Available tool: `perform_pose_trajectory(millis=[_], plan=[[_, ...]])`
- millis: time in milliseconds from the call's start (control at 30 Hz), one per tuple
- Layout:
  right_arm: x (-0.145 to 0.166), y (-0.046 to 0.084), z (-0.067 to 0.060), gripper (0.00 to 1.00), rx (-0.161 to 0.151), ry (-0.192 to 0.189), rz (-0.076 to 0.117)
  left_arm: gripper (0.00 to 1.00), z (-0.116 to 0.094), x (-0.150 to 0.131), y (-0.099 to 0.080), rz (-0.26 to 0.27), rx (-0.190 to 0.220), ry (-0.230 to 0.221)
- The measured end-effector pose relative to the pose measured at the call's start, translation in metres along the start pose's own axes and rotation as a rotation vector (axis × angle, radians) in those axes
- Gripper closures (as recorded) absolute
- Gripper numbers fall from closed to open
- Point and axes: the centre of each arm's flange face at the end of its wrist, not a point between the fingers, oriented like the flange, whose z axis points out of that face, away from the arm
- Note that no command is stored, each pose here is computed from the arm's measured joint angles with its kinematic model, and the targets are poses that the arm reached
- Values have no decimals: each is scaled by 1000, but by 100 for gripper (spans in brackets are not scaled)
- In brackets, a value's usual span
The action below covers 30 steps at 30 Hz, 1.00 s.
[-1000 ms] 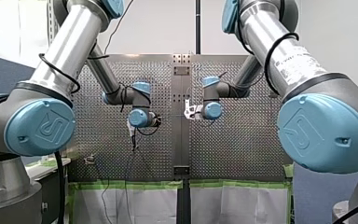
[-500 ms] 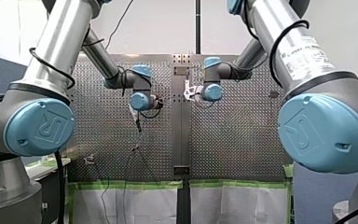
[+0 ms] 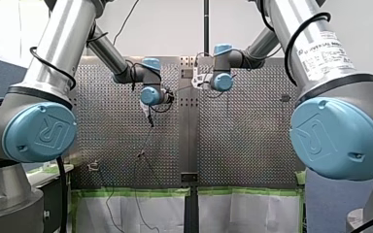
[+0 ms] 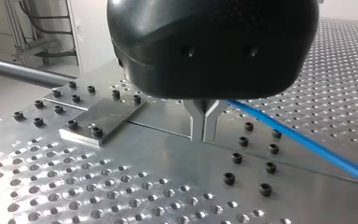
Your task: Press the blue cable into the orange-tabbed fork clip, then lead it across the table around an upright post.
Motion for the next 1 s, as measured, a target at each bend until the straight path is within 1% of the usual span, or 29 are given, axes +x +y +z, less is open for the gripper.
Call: perform_pose_trajectory(millis=[433, 667, 833, 1000], plan=[[30, 1, 11, 100, 1, 31, 5, 100, 17, -25, -18, -19, 19, -24], [44, 5, 16, 100, -4, 42, 4, 100, 26, -42, -33, -26, 43, -32], [57, 10, 20, 100, -11, 47, 3, 100, 33, -56, -45, -34, 57, -41], [72, 17, 22, 100, -22, 61, 5, 100, 41, -73, -58, -59, 76, -63]])
